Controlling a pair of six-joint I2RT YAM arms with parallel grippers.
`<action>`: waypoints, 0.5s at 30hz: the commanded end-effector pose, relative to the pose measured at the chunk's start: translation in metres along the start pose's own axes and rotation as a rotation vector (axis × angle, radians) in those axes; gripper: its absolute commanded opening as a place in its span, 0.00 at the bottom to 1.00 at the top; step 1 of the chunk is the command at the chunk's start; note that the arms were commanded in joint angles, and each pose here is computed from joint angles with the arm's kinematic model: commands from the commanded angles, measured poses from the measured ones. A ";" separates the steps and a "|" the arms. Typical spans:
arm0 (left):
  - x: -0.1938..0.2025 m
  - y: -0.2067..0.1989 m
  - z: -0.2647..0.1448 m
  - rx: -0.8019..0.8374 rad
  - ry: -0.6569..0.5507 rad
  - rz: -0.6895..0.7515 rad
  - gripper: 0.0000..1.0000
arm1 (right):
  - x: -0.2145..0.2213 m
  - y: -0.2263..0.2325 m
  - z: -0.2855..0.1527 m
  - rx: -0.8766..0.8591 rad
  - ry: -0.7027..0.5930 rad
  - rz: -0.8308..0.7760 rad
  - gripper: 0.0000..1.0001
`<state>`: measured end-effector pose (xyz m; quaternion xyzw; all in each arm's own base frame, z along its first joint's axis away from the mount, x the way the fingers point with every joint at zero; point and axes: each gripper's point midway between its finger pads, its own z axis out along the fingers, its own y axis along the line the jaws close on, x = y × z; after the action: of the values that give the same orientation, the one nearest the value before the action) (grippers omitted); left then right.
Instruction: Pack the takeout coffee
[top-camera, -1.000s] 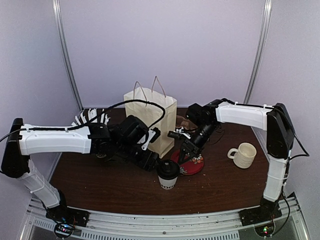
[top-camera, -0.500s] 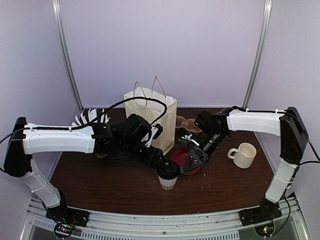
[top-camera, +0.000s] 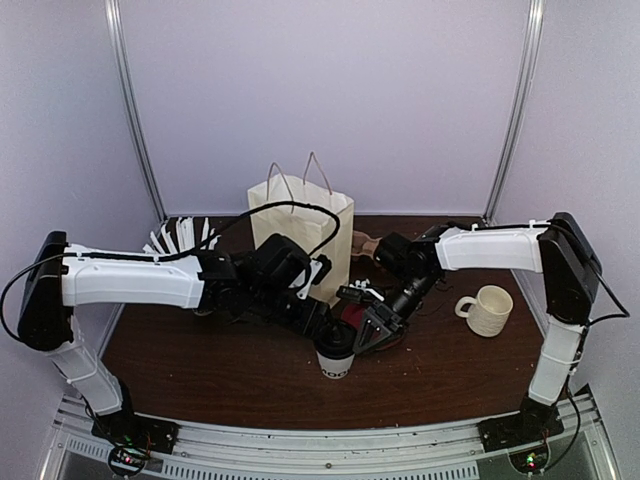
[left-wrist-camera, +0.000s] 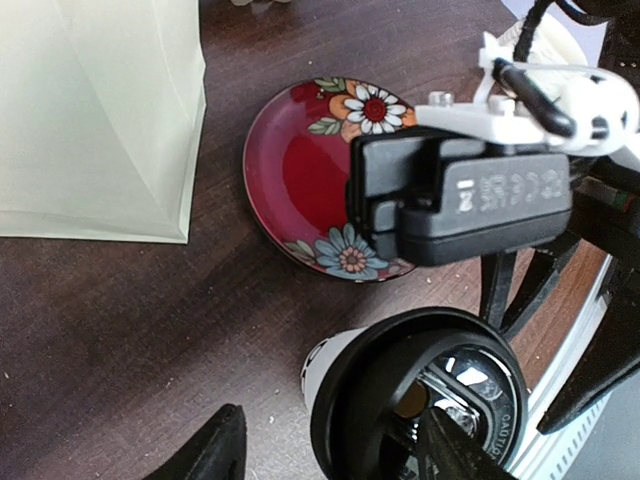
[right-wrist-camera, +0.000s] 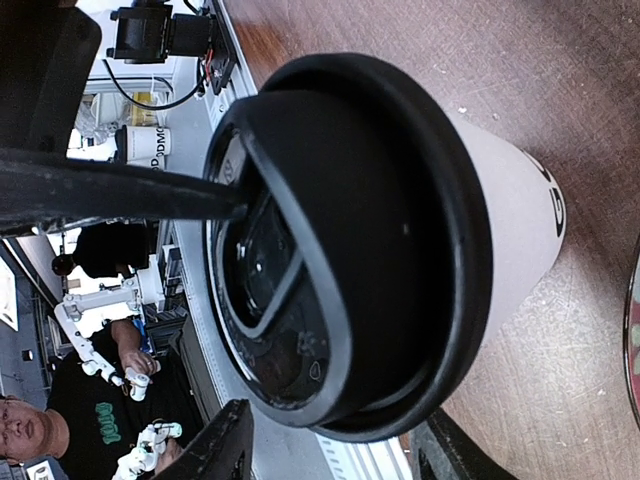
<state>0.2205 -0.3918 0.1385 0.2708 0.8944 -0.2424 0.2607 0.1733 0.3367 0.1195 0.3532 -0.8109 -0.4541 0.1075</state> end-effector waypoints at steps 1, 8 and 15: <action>-0.004 -0.004 0.007 0.045 -0.001 -0.019 0.59 | -0.010 0.004 0.001 -0.017 -0.014 -0.012 0.55; 0.012 -0.002 0.014 0.054 0.049 -0.012 0.54 | -0.012 -0.010 0.008 0.010 -0.007 0.034 0.50; 0.029 0.008 0.014 0.029 0.089 -0.012 0.50 | 0.000 -0.069 0.011 0.272 0.057 0.102 0.46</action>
<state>0.2151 -0.3973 0.1308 0.2773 0.8930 -0.2636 0.2371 0.1782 0.3411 0.1093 0.3320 -0.8206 -0.4478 0.1259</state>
